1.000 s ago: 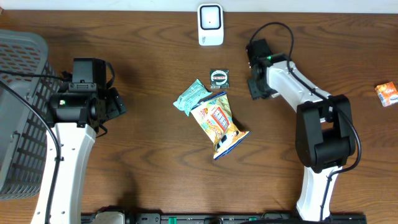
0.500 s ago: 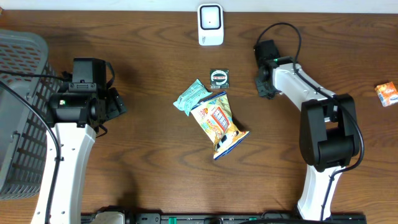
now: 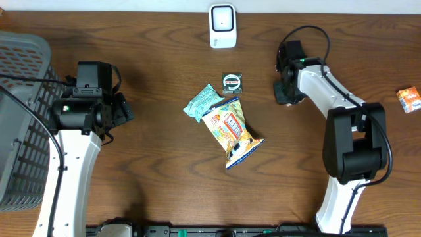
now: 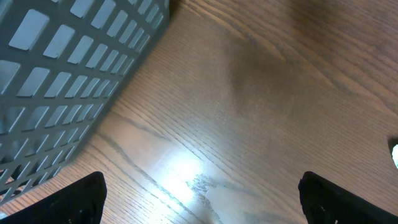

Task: Scan the item barcode
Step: 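Grasp the mint-green tissue pack with the right gripper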

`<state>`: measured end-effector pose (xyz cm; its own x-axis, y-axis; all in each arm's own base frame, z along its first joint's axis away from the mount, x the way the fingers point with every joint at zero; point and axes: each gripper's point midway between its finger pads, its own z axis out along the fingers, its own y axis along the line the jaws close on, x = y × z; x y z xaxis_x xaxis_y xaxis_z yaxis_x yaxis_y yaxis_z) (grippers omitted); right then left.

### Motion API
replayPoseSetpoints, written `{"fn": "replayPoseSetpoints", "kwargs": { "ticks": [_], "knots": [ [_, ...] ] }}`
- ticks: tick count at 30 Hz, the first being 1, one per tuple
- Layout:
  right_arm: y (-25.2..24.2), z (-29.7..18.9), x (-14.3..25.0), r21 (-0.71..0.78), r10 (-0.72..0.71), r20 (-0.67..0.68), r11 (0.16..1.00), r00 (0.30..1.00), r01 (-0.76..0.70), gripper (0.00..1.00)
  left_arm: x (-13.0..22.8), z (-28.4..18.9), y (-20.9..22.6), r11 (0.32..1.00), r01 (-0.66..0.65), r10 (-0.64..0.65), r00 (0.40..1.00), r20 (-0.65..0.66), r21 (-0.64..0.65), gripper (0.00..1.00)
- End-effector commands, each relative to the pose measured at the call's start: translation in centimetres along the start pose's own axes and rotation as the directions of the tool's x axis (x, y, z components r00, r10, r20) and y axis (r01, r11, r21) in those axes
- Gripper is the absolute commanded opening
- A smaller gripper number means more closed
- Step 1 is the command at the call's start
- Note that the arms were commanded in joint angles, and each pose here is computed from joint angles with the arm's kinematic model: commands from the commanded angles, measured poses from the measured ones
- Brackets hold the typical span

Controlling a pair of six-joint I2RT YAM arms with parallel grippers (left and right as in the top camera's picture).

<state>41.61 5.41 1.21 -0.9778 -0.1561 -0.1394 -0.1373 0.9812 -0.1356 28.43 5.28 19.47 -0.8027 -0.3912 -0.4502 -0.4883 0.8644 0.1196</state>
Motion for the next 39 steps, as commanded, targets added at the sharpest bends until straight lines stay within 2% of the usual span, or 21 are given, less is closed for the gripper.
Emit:
{"fn": "replayPoseSetpoints", "kwargs": {
  "ticks": [1,2,4,9,13,18,25,39],
  "knots": [
    [5.2,-0.4,2.6,-0.188,-0.015,-0.098,0.982,0.995,-0.003,0.06,-0.2,0.0,0.4,1.0,-0.005,0.006,1.0,0.007,-0.021,0.98],
    [5.3,-0.8,2.7,-0.182,-0.025,-0.098,0.983,0.995,0.006,0.12,-0.2,0.0,0.4,1.0,-0.006,0.006,1.0,0.007,-0.021,0.98],
    [4.8,-1.5,2.3,-0.136,-0.033,-0.075,0.991,0.997,0.022,0.29,-0.2,0.0,0.4,1.0,-0.006,0.006,1.0,0.007,-0.021,0.98],
    [3.4,-1.4,1.5,-0.049,-0.035,-0.037,0.998,0.999,0.034,0.47,-0.2,0.0,0.4,1.0,-0.006,0.006,1.0,0.007,-0.021,0.98],
    [3.1,-1.4,1.2,-0.018,-0.073,-0.022,0.997,0.997,0.072,0.4,-0.2,0.0,0.4,1.0,-0.006,0.006,1.0,0.007,-0.021,0.98],
    [3.5,-2.7,1.2,-0.002,-0.09,-0.017,0.996,0.996,0.09,0.44,-0.2,0.0,0.4,1.0,-0.006,0.006,1.0,0.007,-0.021,0.98],
    [3.6,-5.5,-0.1,-0.003,-0.084,0.071,0.996,0.994,0.084,0.46,-0.2,0.0,0.4,1.0,-0.006,0.006,1.0,0.007,-0.021,0.98],
    [2.0,-2.4,0.4,0.109,-0.125,0.081,0.987,0.989,0.116,0.45,-0.2,0.0,0.4,1.0,-0.006,0.006,1.0,0.007,-0.021,0.98]
  ]
}}
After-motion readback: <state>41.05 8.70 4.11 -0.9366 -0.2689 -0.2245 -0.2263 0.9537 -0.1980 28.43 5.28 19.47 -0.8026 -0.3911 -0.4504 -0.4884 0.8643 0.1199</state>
